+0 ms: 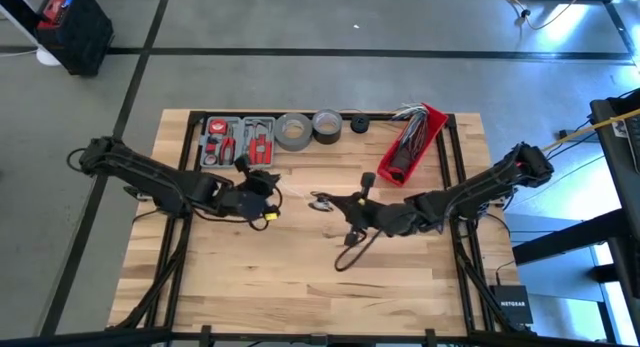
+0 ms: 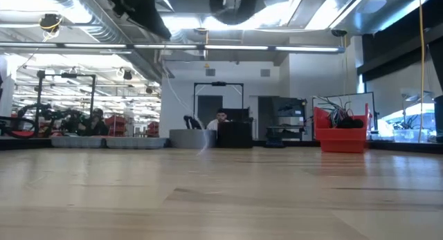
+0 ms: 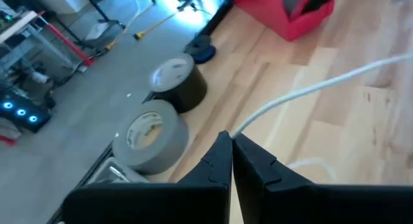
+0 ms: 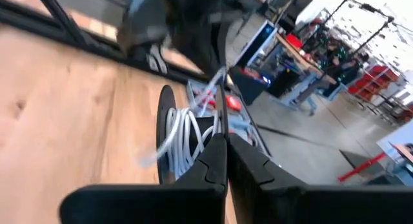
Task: Coil cords
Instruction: Coil the white wire onto the spool
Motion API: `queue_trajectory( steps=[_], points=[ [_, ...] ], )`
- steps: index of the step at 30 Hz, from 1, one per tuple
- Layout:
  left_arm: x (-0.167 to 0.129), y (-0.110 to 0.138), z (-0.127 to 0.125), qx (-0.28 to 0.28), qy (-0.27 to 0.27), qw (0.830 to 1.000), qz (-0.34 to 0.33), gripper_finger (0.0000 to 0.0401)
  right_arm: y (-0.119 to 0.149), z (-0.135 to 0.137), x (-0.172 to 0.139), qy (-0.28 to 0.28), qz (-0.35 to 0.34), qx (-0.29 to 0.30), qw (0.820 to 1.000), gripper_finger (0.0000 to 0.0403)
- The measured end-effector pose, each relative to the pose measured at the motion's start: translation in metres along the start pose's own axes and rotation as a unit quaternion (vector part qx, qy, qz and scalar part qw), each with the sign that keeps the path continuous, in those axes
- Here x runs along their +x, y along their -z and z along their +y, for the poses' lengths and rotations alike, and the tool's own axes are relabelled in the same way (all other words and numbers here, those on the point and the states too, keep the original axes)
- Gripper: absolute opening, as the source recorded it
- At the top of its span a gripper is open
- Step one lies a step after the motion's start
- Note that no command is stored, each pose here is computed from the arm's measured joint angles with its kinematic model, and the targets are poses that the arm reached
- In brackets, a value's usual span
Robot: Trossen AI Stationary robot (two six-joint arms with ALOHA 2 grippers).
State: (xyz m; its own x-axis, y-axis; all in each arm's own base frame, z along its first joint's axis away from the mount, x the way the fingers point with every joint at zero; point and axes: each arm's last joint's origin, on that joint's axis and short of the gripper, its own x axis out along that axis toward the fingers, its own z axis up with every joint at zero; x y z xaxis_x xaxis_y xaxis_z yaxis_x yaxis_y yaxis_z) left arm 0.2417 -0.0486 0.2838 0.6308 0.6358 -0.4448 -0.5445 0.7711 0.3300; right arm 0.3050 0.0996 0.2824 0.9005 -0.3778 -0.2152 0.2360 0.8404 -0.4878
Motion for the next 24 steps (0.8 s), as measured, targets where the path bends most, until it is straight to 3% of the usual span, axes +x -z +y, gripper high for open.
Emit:
queue_trajectory(
  steps=[5, 12, 15, 19, 24],
  points=[
    [-0.002, 0.001, -0.006, 0.008, 0.009, 1.0, -0.005, 0.0, 0.007, -0.001, 0.016, 0.018, 0.006, 0.006, 1.0, 0.0005],
    [0.007, -0.001, -0.014, 0.021, 0.01, 1.0, -0.008, 0.0, -0.016, -0.012, 0.014, 0.059, -0.089, 0.028, 0.994, 0.0005],
    [0.008, -0.002, -0.017, 0.027, 0.014, 0.999, -0.014, 0.0, -0.019, -0.015, 0.013, 0.083, -0.095, 0.019, 0.992, 0.0005],
    [0.003, -0.008, -0.022, 0.018, 0.029, 0.998, -0.043, 0.0, -0.02, -0.019, 0.013, 0.115, -0.087, 0.01, 0.99, 0.0005],
    [-0.01, -0.021, -0.034, 0.015, 0.077, 0.991, -0.107, 0.0, -0.018, -0.017, 0.014, 0.112, -0.08, -0.011, 0.99, 0.0005]
  ],
)
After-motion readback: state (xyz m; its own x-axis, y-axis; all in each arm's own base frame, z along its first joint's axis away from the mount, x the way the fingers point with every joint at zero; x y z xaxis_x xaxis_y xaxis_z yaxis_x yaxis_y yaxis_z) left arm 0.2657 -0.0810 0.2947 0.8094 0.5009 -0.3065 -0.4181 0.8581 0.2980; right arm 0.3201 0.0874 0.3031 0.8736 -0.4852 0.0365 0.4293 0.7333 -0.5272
